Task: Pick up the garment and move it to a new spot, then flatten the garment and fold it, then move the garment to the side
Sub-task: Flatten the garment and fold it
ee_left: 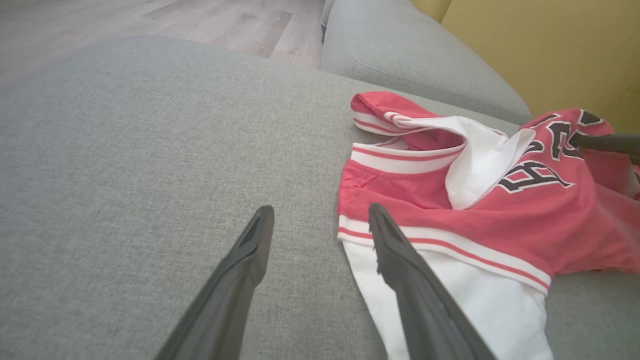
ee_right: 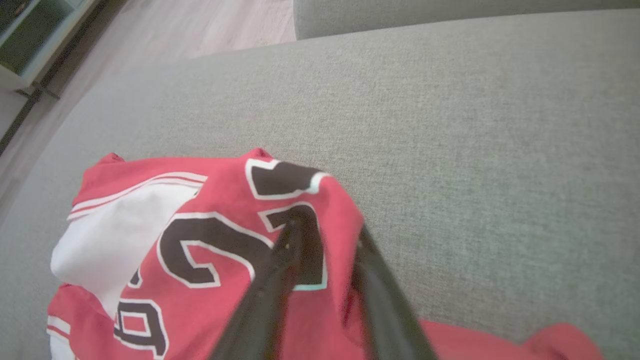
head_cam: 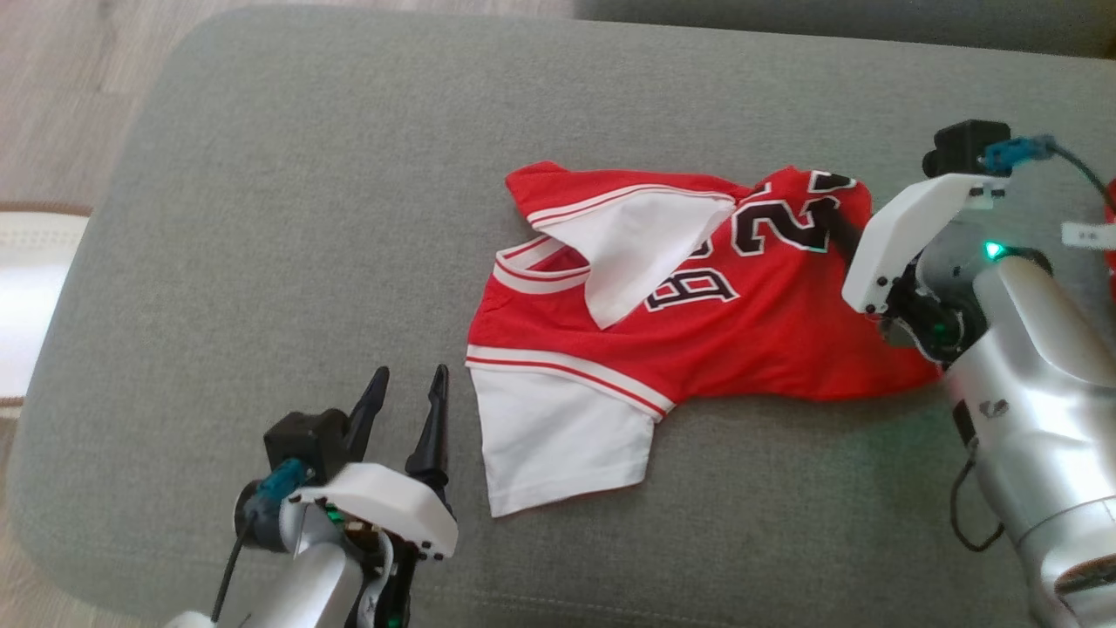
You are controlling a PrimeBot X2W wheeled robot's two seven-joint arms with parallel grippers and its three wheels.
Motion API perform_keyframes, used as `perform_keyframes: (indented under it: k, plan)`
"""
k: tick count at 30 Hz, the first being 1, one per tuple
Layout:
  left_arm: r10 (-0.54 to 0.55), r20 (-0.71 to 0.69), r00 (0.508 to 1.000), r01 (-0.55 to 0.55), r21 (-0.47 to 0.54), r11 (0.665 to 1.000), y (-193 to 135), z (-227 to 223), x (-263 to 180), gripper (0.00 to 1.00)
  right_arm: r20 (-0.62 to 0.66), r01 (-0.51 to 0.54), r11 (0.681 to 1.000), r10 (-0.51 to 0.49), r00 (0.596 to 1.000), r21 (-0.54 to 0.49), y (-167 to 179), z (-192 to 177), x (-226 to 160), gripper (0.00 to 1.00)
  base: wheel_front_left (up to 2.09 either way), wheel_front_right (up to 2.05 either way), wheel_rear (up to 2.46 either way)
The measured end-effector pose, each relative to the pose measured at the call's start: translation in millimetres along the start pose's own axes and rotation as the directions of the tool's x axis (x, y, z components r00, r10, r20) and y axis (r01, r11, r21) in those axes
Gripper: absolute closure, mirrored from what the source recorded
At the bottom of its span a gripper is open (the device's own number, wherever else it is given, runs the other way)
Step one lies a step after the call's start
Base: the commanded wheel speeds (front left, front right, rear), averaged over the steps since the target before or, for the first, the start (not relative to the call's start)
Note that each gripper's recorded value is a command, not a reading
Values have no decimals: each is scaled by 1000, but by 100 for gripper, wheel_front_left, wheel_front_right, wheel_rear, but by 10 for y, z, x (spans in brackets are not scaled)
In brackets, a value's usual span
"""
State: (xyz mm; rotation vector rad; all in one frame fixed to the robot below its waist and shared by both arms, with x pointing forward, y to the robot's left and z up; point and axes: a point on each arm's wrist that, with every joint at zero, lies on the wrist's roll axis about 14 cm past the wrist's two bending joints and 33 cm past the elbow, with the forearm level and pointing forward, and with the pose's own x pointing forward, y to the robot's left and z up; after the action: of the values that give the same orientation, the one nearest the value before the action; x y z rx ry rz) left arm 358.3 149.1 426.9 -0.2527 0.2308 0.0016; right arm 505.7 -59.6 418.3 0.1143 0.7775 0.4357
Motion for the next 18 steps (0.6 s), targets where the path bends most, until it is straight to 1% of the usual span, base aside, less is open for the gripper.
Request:
perform_keyframes:
  k: [3,5,9,12,13,15,18]
  plan:
    - [-5,4,1000,5,1,1000,-13,15,10,0,77,-2,1000,0,997,29,7,72,-29,0,0,0,0]
    - [-12,10,1000,12,1,1000,-34,33,15,0,192,-9,999,-1,981,51,1,262,-96,0,0,0,0]
    - [-28,21,999,28,3,1000,-84,70,26,0,410,-21,998,-8,912,67,-49,678,-340,0,0,0,0]
    - [-47,27,999,47,5,999,-143,87,26,0,493,4,996,-47,869,87,-232,818,-557,0,0,0,0]
    - [-53,30,998,53,7,999,-161,95,25,0,504,20,995,-64,862,93,-316,807,-621,0,0,0,0]
    - [-66,34,997,65,9,998,-199,109,25,0,497,62,991,-114,860,120,-535,679,-732,0,0,0,0]
    - [-80,31,996,80,8,997,-246,95,9,0,420,139,980,-188,888,144,-844,261,-823,0,0,0,0]
